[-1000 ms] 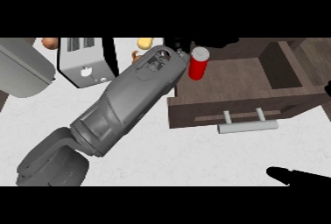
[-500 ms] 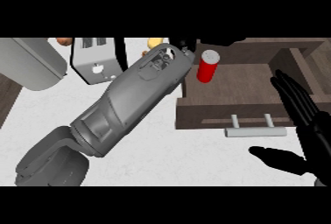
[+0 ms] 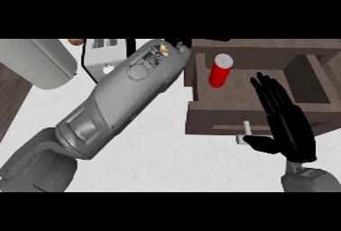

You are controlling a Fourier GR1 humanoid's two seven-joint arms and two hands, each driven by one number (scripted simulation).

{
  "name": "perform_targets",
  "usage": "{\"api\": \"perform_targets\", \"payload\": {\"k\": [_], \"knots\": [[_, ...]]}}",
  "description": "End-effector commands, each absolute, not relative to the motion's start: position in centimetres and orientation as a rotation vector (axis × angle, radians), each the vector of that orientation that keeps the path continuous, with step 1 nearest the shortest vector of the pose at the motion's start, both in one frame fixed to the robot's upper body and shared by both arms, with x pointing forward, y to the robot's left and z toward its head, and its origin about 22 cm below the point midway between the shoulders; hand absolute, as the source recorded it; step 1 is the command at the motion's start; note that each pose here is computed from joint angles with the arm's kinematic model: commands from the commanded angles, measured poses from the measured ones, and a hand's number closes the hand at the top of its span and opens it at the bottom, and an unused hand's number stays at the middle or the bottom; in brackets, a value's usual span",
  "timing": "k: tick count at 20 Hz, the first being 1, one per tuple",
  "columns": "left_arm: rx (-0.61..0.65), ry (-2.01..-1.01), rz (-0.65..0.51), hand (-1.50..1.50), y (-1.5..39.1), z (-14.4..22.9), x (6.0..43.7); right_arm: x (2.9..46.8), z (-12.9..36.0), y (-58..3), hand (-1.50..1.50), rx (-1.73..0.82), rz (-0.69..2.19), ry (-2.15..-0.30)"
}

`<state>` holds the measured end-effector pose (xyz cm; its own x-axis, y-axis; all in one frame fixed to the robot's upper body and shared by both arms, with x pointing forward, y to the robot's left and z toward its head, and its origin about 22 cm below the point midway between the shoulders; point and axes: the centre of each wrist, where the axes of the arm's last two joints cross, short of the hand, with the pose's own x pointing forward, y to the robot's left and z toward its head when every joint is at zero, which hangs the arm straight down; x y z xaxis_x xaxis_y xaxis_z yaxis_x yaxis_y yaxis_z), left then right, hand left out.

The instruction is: Pick up the can, place it into the drawer and close the drawer

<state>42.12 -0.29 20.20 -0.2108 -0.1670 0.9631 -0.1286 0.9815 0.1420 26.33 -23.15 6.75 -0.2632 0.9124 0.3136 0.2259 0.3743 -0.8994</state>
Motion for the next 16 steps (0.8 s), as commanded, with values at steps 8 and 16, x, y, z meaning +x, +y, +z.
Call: {"api": "perform_targets", "payload": {"k": [8, 16], "knots": [[0.246, -1.772, -0.044, -1.50, 5.6, 21.9, 41.8, 31.2, 1.1, -22.9, -1.50, -1.100, 0.932, -1.651], [0.241, -1.764, -0.054, -1.50, 7.9, 21.3, 40.9, 35.1, 0.0, -24.5, -1.50, -1.216, 0.968, -1.595]]}}
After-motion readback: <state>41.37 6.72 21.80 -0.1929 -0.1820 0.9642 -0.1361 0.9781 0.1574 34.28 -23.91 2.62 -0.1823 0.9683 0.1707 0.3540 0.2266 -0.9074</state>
